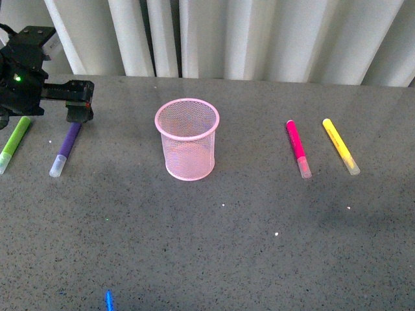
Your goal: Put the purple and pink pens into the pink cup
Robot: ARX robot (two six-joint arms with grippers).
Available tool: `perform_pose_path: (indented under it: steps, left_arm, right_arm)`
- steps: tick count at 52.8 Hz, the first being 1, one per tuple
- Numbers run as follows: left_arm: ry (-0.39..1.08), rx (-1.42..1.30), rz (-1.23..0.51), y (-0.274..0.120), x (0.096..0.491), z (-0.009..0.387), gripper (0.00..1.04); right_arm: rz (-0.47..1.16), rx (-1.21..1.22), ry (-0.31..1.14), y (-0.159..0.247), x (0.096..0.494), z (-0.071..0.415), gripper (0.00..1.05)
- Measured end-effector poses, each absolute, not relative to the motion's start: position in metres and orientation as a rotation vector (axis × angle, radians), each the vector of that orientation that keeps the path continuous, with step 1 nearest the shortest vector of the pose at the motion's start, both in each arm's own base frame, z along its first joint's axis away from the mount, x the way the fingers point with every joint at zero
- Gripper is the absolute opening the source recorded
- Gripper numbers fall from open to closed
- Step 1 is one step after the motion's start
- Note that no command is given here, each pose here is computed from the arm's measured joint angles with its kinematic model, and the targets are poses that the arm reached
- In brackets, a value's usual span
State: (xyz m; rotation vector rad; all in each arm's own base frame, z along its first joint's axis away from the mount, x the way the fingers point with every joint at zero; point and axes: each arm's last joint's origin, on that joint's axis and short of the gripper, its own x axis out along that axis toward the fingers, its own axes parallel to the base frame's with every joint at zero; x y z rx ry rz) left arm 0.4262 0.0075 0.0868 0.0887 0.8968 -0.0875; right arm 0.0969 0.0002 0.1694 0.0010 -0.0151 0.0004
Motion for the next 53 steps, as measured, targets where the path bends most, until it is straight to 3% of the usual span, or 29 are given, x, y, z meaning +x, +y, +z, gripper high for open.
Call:
perform_pose_path:
  steps: [48,53]
  left_arm:
    - [0.961,0.077,-0.048,0.013,0.458,0.047,0.98]
    - [0.966,0.075,-0.04,0.013,0.459,0.046,0.84]
  right_arm:
    - [0.0,0.001,-0.015,0.0,0.097,0.169,0.98]
    - [0.0,0.001,-0.015,0.0,0.097,0.169,0.98]
